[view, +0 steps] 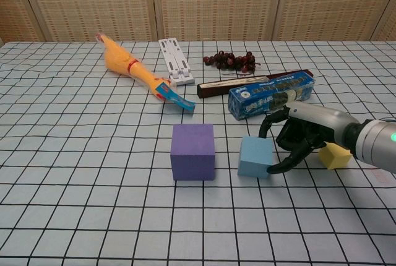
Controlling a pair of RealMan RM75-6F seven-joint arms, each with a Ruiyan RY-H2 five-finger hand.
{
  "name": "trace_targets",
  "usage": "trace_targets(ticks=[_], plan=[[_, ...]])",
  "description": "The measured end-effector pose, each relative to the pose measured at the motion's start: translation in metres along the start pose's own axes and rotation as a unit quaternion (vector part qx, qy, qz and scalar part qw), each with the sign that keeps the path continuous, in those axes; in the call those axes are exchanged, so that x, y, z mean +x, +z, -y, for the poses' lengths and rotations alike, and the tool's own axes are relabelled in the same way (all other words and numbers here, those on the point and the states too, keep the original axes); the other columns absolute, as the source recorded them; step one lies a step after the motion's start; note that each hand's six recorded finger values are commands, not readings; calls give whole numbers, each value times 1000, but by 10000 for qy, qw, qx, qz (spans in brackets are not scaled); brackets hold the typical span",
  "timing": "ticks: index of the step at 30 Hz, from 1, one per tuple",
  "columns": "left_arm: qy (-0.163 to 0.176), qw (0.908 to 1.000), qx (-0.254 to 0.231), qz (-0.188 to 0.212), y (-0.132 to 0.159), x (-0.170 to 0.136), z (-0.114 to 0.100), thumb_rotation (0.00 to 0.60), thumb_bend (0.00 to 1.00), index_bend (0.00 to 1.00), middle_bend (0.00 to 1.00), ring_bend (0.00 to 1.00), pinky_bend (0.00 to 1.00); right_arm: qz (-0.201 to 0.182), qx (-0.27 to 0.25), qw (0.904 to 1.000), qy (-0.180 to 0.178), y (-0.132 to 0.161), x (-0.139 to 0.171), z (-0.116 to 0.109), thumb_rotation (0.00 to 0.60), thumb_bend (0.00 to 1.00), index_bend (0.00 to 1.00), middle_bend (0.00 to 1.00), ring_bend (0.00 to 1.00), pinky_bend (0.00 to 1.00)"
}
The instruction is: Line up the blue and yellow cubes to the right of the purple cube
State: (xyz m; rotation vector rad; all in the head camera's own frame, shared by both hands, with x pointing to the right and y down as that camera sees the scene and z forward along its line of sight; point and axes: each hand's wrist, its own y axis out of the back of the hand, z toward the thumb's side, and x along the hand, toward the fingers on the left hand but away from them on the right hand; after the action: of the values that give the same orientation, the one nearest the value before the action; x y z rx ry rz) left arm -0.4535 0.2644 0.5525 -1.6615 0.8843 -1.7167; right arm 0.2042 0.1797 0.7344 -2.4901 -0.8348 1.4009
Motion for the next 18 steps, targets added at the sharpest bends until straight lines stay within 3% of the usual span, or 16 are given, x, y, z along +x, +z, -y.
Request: trace_targets(ticks=[18], plan=[[-23,10000,13,0,0,0,1,600,470,566,787,769,987,-137,-86,9997,156,9,-12,4,600,0,512,904,868,994]])
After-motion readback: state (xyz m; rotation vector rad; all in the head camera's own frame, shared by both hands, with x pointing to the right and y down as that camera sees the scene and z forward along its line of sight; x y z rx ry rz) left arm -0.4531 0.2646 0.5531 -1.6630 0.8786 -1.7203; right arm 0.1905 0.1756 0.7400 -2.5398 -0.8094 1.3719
